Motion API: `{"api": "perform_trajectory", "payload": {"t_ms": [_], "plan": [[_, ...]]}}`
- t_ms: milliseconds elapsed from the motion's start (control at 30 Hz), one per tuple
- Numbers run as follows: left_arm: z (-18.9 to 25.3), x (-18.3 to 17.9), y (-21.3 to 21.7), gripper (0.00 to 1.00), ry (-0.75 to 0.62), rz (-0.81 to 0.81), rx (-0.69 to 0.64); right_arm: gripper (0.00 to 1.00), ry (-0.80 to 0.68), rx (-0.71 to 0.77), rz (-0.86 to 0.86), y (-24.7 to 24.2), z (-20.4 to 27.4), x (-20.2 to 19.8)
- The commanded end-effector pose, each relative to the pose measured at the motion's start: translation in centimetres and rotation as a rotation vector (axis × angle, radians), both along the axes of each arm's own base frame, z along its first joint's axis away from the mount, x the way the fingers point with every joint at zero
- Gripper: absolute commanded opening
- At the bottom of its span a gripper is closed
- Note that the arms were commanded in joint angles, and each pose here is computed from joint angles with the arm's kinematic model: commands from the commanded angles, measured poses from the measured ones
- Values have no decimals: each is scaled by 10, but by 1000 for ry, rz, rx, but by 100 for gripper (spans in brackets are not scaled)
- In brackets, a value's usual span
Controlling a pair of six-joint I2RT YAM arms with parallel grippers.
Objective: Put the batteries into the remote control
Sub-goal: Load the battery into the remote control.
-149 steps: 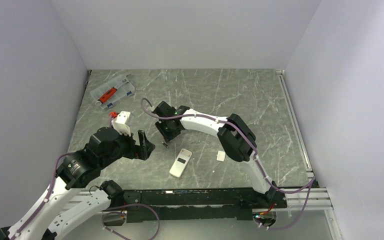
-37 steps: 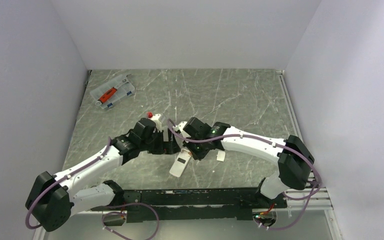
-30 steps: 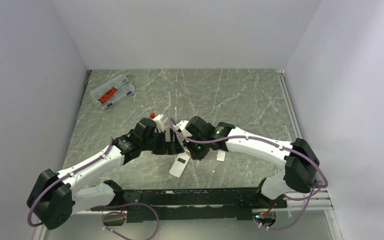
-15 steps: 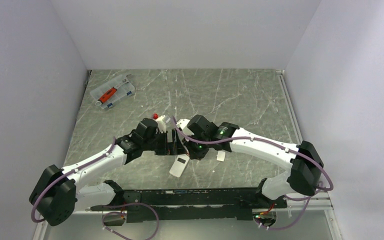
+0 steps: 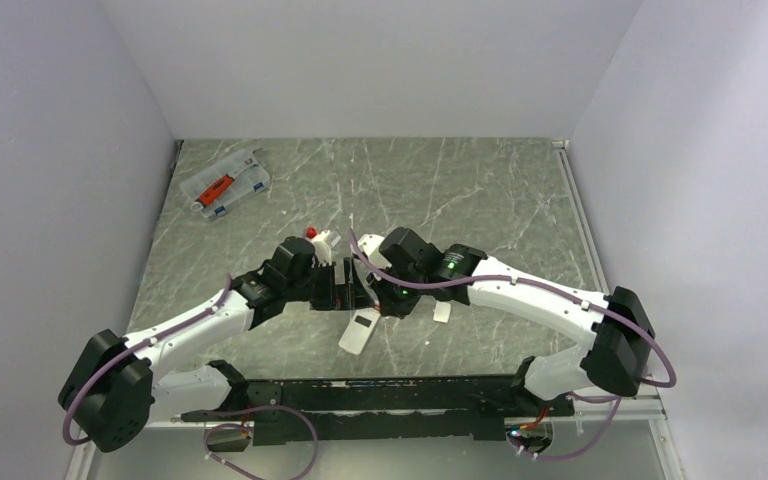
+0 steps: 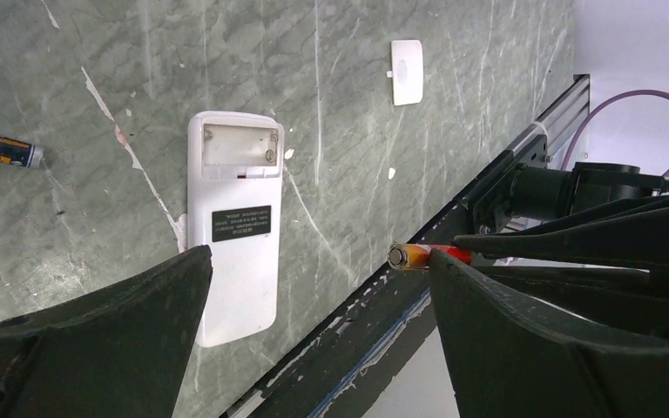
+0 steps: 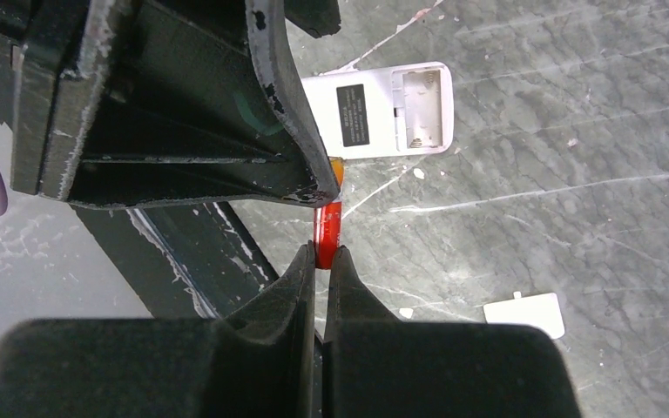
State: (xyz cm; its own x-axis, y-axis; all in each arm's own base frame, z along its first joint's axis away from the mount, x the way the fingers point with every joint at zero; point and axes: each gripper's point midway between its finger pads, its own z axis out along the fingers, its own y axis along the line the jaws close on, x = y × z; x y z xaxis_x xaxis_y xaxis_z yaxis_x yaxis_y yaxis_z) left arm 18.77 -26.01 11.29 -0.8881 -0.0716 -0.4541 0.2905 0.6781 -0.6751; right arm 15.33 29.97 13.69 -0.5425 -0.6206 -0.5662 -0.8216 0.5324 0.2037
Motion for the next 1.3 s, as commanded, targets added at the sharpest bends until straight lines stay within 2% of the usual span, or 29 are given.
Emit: {"api": "perform_trajectory", "payload": {"t_ms": [0, 400, 833, 1267], "plan": [[0, 0, -2, 99, 1, -4, -16, 0, -37, 85, 9, 9, 24, 1], [-1, 0, -1, 99, 0, -1, -9, 0, -40, 77, -1, 8, 22, 2], [11, 9, 15, 99, -63, 87, 34, 0, -34, -28, -35, 3, -18, 12], [-9, 5, 34, 99, -37, 146, 112, 0, -11, -87, -82, 10, -49, 25]]}}
